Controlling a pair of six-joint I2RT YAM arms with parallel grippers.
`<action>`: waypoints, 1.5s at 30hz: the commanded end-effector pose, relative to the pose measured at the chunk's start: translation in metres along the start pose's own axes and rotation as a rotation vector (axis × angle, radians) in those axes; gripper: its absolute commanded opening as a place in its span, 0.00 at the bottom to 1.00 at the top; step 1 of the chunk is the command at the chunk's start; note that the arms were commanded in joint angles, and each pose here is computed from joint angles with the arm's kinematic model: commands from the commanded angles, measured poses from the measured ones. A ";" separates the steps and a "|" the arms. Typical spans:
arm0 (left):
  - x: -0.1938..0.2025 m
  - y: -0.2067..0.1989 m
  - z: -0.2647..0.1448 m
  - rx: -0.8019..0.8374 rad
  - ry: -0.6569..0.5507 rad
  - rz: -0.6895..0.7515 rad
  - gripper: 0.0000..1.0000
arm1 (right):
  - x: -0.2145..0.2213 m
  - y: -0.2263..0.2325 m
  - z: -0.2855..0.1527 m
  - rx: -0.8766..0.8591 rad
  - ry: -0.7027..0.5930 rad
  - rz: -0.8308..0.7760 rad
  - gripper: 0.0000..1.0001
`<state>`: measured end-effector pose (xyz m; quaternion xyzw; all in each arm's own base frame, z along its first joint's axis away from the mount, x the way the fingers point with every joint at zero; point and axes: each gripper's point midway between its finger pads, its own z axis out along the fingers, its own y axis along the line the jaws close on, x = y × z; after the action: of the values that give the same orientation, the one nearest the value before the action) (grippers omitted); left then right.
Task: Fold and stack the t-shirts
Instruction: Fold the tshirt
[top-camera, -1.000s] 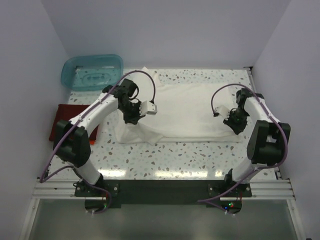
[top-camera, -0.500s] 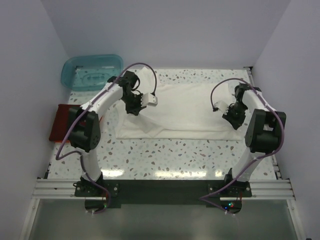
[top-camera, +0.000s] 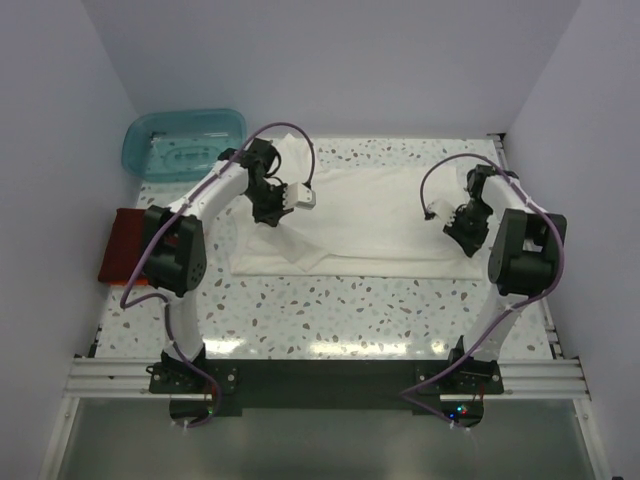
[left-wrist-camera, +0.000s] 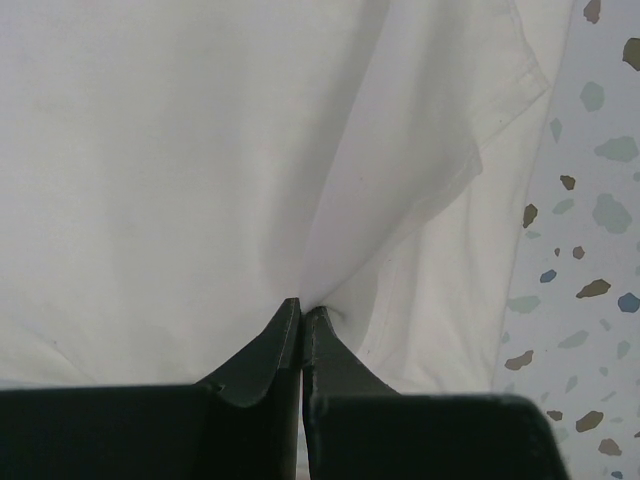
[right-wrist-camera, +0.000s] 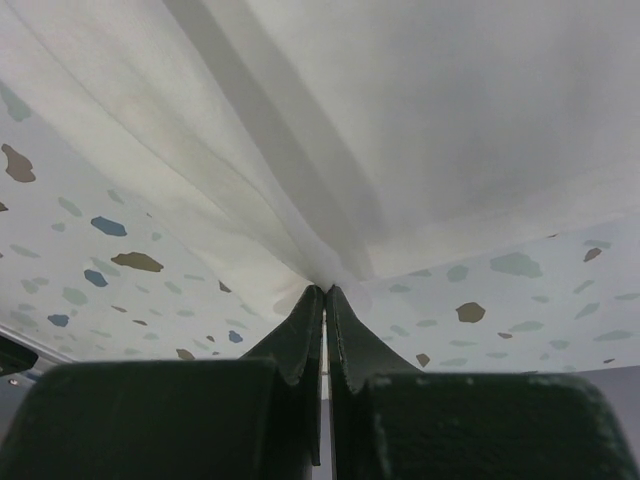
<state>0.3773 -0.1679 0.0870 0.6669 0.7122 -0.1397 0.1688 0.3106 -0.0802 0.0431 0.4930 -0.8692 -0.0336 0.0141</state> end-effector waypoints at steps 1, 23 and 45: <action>0.000 0.006 -0.008 -0.004 -0.010 0.015 0.00 | 0.001 -0.014 -0.010 0.035 0.015 0.011 0.00; 0.018 0.091 -0.028 -0.253 -0.173 -0.450 0.34 | -0.008 -0.053 -0.040 0.072 -0.090 0.275 0.40; -0.004 -0.064 0.025 -0.177 -0.143 -0.643 0.43 | -0.010 0.001 -0.016 -0.052 -0.118 0.538 0.05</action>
<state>0.2969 -0.1889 0.0563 0.4052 0.8748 -0.2052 0.1687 0.3113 -0.0784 0.0417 0.2539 -0.9630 -0.0881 0.0213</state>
